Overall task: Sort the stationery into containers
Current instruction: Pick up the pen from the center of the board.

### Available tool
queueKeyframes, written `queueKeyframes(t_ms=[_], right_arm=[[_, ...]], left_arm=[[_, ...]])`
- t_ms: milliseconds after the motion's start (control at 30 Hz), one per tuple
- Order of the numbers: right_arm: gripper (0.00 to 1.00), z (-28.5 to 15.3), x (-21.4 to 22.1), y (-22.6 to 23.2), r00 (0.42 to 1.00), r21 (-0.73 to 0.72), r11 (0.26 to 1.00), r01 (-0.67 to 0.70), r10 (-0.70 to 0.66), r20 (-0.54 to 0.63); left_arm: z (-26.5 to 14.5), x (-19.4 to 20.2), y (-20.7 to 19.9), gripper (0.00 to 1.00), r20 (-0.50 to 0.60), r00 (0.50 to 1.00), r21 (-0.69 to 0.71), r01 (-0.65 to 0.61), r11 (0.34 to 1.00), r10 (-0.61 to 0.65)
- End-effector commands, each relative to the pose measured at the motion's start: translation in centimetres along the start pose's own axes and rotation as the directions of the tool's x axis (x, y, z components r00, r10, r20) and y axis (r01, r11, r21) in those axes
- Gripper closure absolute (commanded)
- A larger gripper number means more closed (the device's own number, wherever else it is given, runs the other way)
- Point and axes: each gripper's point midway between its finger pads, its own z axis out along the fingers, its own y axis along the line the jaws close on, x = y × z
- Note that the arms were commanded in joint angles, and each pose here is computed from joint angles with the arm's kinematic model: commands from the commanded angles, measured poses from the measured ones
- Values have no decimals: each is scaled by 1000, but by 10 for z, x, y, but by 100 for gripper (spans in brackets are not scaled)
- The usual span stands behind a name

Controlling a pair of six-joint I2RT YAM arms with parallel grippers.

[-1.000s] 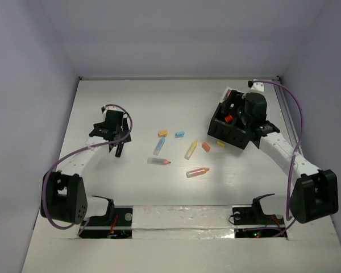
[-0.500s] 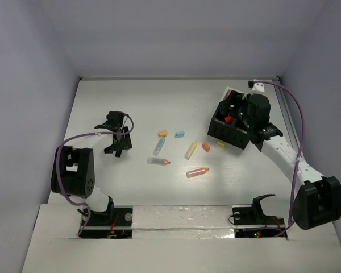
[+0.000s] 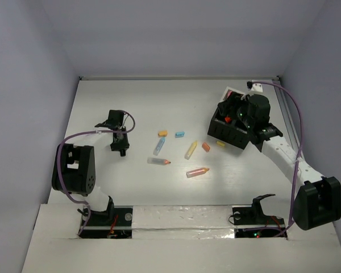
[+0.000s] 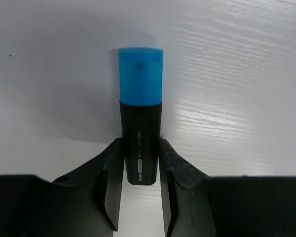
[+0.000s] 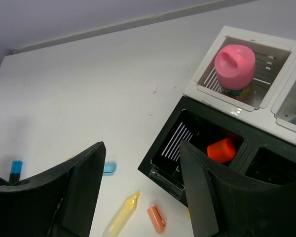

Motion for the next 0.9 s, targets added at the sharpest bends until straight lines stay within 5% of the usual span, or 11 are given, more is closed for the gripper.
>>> queueKeyframes(t_ms=[0,167,267,500,733,867], right_arm=[[35,-5,-19,30,1000,-139,990,-4,9,29],[55,-19,-15,89,994,-408,907,-109,103,-36],[57,-18,9,137,993,-495,863,-103,58,-105],[14,-14,42,224,976,-650,739,-177,49,-210],[13,-2,69,267,957,-691,684,-232,34,-288],[22,7,82,280,948,-699,670,-250,21,-319]], left_arm=[[-7,-2,-9,88,6,1000,53,-19,998,19],[-52,-27,-50,88,187,980,220,-103,970,61],[-85,-35,-79,88,294,952,328,-183,927,84],[-137,-38,-110,88,445,891,426,-303,853,94],[-162,-37,-124,87,499,861,490,-372,789,96],[-165,-33,-129,86,499,860,516,-392,761,105]])
